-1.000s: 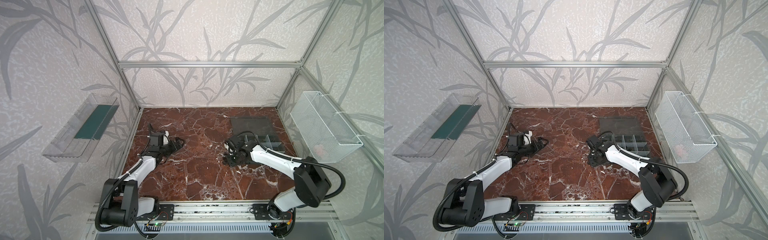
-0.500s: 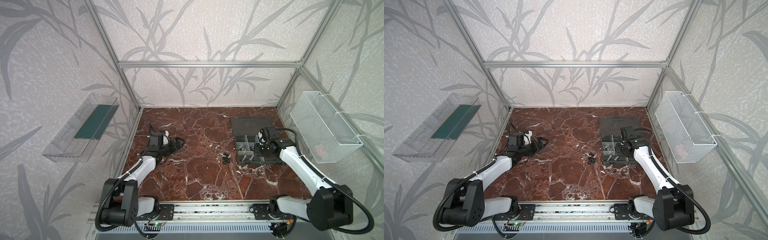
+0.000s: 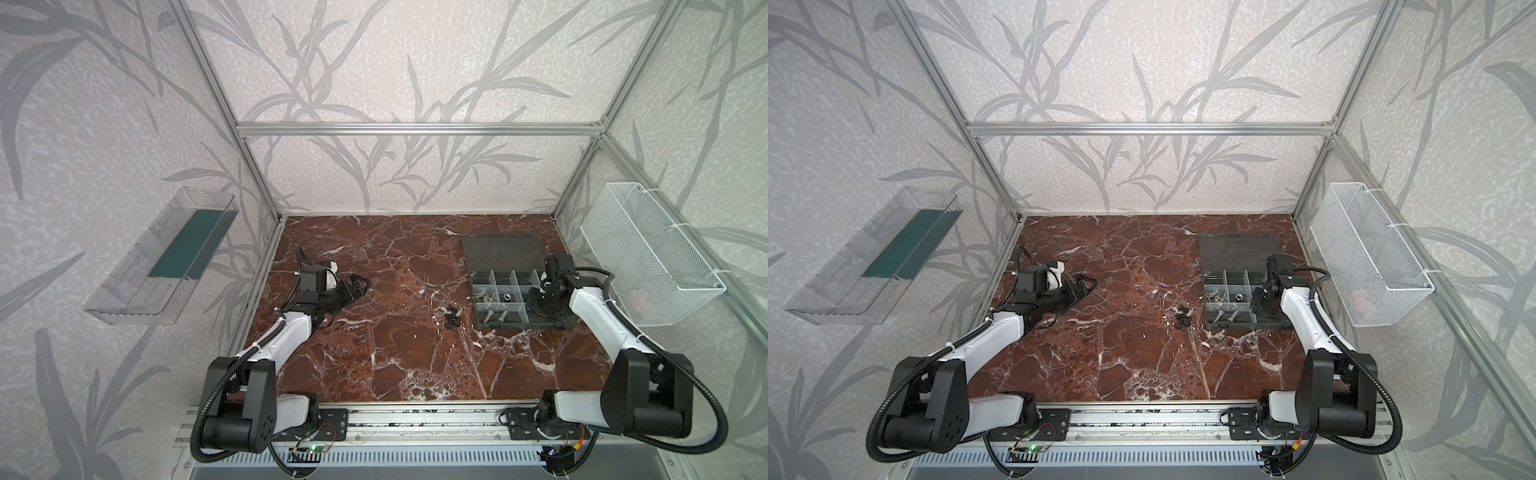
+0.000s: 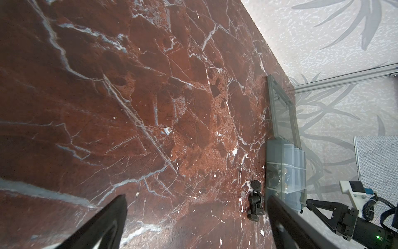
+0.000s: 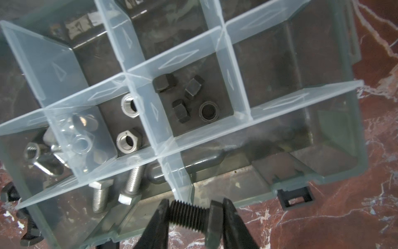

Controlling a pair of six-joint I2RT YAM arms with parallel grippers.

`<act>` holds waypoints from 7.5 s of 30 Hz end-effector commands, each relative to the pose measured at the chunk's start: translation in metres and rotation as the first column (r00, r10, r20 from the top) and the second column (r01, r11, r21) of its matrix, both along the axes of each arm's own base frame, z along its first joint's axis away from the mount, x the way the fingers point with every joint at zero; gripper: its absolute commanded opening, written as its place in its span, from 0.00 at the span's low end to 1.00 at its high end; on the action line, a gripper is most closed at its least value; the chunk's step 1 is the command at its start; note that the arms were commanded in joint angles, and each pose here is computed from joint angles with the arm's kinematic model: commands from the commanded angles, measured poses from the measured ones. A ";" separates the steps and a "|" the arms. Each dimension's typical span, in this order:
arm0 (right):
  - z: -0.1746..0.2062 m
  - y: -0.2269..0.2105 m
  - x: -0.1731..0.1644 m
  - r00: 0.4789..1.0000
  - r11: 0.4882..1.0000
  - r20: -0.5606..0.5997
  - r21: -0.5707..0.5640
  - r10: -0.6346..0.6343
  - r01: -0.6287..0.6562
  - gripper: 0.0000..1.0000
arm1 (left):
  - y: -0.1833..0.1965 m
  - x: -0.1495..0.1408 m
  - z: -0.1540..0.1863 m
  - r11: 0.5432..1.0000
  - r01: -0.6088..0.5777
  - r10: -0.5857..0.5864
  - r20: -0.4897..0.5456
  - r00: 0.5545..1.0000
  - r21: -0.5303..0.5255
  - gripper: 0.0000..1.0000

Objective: Sort the screws and nuts into containers
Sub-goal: Place the screw into the container, then move the screw to the center of the table, then pick up the screw from the center of the table, then place the screw into the container, then pick up the screw from the center of the table.

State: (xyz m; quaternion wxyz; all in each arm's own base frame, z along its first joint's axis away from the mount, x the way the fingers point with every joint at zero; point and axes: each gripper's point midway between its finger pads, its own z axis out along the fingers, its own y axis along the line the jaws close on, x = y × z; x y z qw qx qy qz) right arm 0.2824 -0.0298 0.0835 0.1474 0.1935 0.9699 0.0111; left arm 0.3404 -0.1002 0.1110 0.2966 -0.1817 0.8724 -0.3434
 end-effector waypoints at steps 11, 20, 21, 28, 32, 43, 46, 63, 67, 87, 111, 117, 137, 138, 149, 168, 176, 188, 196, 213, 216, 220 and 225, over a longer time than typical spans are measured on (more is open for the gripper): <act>-0.017 -0.016 0.010 0.998 0.998 -0.041 0.032 -0.050 0.051 0.13 | 0.003 0.000 0.000 1.000 -0.009 0.009 0.000 1.000 0.006 0.99; 0.004 -0.016 0.016 1.000 0.999 0.001 0.024 -0.025 0.025 0.61 | 0.004 -0.001 0.000 1.000 -0.011 0.011 -0.002 1.000 0.007 0.99; 0.009 -0.016 0.016 1.000 0.999 0.014 0.023 -0.023 0.023 0.63 | 0.004 -0.001 0.000 1.000 -0.010 0.010 -0.001 1.000 0.006 0.99; 0.058 0.026 0.018 0.972 0.977 0.216 0.165 0.095 -0.132 0.71 | 0.004 -0.002 0.000 1.000 -0.014 0.014 0.000 1.000 0.007 0.99; 0.076 0.065 0.009 0.927 0.946 0.302 0.162 0.223 -0.280 0.71 | 0.004 -0.002 0.001 1.000 -0.013 0.013 0.002 1.000 0.003 0.99; 0.069 0.164 -0.023 0.815 0.833 0.315 0.115 0.485 -0.541 0.71 | 0.002 -0.002 0.001 1.000 -0.010 0.010 0.001 1.000 -0.011 0.99; 0.053 0.190 -0.029 0.823 0.825 0.282 0.149 0.493 -0.545 0.72 | 0.002 -0.003 0.001 1.000 -0.009 0.009 0.002 1.000 -0.012 0.99; -0.008 0.259 -0.023 0.911 0.887 0.087 0.209 0.403 -0.413 0.66 | 0.004 -0.005 0.001 1.000 -0.009 0.009 0.002 1.000 0.002 0.99; -0.018 0.264 -0.022 0.915 0.892 0.057 0.208 0.398 -0.401 0.66 | 0.003 -0.005 0.001 1.000 -0.008 0.008 0.002 1.000 0.003 0.99; -0.045 0.268 -0.009 0.940 0.925 -0.003 0.176 0.341 -0.336 0.62 | 0.007 -0.004 -0.004 1.000 -0.009 0.009 -0.007 1.000 0.012 0.99; -0.066 0.254 -0.018 0.931 0.933 -0.089 0.111 0.353 -0.343 0.37 | 0.010 -0.005 -0.007 1.000 -0.017 0.018 -0.013 1.000 0.013 0.99; -0.069 0.250 -0.023 0.926 0.930 -0.109 0.100 0.363 -0.353 0.37 | 0.010 -0.005 -0.007 1.000 -0.019 0.019 -0.011 1.000 0.010 0.99; -0.003 0.251 -0.017 0.869 0.865 0.018 0.087 0.495 -0.495 0.03 | 0.011 -0.006 -0.007 1.000 -0.022 0.022 -0.010 1.000 0.009 0.99; 0.001 0.250 -0.018 0.866 0.862 0.028 0.087 0.500 -0.500 0.03 | 0.011 -0.006 -0.007 1.000 -0.022 0.022 -0.009 1.000 0.008 0.99; 0.047 0.190 -0.008 0.910 0.915 0.114 0.010 0.400 -0.403 0.02 | 0.010 -0.005 -0.004 1.000 -0.019 0.019 -0.003 1.000 0.004 0.99; 0.024 -0.002 -0.008 0.987 0.992 0.102 0.013 -0.124 0.123 0.00 | 0.010 -0.004 0.000 1.000 -0.019 0.019 0.007 1.000 -0.003 0.99; 0.010 -0.024 -0.001 0.985 0.988 0.078 -0.001 -0.155 0.155 0.00 | 0.011 -0.006 0.000 1.000 -0.024 0.024 0.008 1.000 0.002 0.99; -0.002 -0.027 0.025 0.990 0.990 0.043 0.044 -0.133 0.131 0.00 | 0.012 -0.006 -0.001 0.999 -0.031 0.031 0.005 1.000 0.007 0.99; -0.012 -0.025 0.027 0.994 0.992 0.003 0.055 -0.110 0.110 0.36 | 0.013 -0.006 0.000 0.999 -0.033 0.033 0.004 0.999 0.009 0.99; 0.092 0.089 0.018 0.917 0.900 0.312 0.276 0.248 -0.337 0.67 | 0.010 0.000 0.003 0.999 -0.030 0.030 0.009 1.000 -0.010 0.99; 0.102 0.121 0.006 0.887 0.879 0.330 0.241 0.324 -0.411 0.67 | 0.010 0.001 0.002 1.000 -0.027 0.027 0.005 1.000 -0.014 0.99; 0.106 0.152 -0.003 0.870 0.849 0.348 0.277 0.349 -0.451 0.67 | 0.008 0.002 0.001 0.999 -0.024 0.024 0.004 1.000 -0.025 0.99; 0.090 0.191 -0.011 0.852 0.793 0.331 0.336 0.406 -0.508 0.67 | 0.007 0.002 0.000 0.999 -0.023 0.023 0.003 1.000 -0.032 0.99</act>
